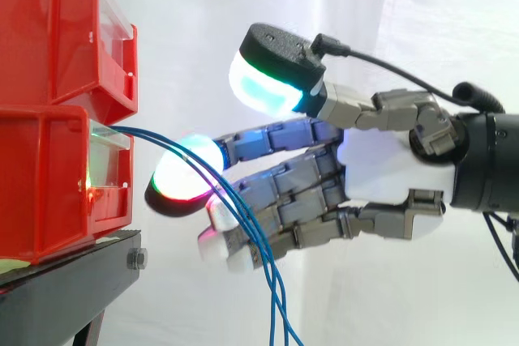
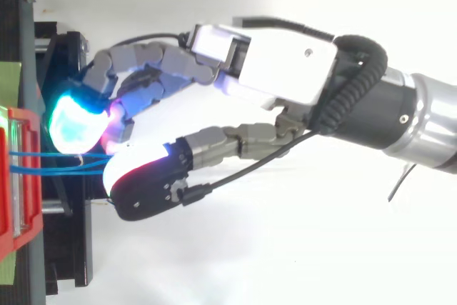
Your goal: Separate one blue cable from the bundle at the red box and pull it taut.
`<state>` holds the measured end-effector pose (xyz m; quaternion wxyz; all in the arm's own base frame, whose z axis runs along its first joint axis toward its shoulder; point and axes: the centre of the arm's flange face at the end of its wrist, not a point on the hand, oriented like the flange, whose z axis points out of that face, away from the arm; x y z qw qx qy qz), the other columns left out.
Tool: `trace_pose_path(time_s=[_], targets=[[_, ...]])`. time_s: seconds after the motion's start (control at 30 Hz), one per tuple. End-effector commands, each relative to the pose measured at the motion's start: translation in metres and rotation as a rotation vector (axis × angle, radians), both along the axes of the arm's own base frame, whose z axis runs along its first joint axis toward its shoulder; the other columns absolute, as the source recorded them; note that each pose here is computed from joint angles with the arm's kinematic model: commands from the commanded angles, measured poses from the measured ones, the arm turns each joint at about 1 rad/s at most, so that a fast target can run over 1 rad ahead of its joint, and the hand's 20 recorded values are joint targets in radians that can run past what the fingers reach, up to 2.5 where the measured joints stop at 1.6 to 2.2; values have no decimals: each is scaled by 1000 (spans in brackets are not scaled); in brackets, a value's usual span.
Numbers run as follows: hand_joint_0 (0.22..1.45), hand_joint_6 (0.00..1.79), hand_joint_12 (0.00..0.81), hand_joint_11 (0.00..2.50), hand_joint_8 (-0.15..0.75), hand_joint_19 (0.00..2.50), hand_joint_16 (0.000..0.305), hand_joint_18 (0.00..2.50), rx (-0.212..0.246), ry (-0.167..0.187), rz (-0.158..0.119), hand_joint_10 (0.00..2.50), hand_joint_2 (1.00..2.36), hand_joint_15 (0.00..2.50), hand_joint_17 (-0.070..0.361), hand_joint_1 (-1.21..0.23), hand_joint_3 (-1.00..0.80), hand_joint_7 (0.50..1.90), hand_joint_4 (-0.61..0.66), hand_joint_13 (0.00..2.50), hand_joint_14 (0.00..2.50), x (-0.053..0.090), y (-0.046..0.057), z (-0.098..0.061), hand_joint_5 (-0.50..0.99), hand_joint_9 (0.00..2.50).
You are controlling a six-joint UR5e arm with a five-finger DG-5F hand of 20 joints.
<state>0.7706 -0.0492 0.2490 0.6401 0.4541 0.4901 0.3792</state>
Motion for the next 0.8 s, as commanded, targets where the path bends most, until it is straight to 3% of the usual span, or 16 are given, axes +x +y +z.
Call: trace_pose_path(time_s=[0.0,0.03,0.17,0.43,0.77], targets=[[502,502,275,834,300,579,24,300,27,10,14,10,1000,553,54,-586,-500,953,196,666,15,5,5,-19,-184,777],[503,502,274,826,300,581,24,299,35,14,16,10,1000,548,53,-586,-500,955,193,667,16,6,5,-24,-184,779],[505,502,269,828,302,582,24,299,78,1,27,10,1000,548,53,-586,-500,954,197,666,16,8,7,-22,-184,784],[511,502,260,829,300,583,23,299,80,4,36,10,1000,550,52,-589,-498,951,194,666,17,8,8,-22,-183,783],[542,502,245,854,294,599,21,299,81,-4,69,10,1003,555,47,-607,-444,956,189,667,17,9,11,-21,-181,794]])
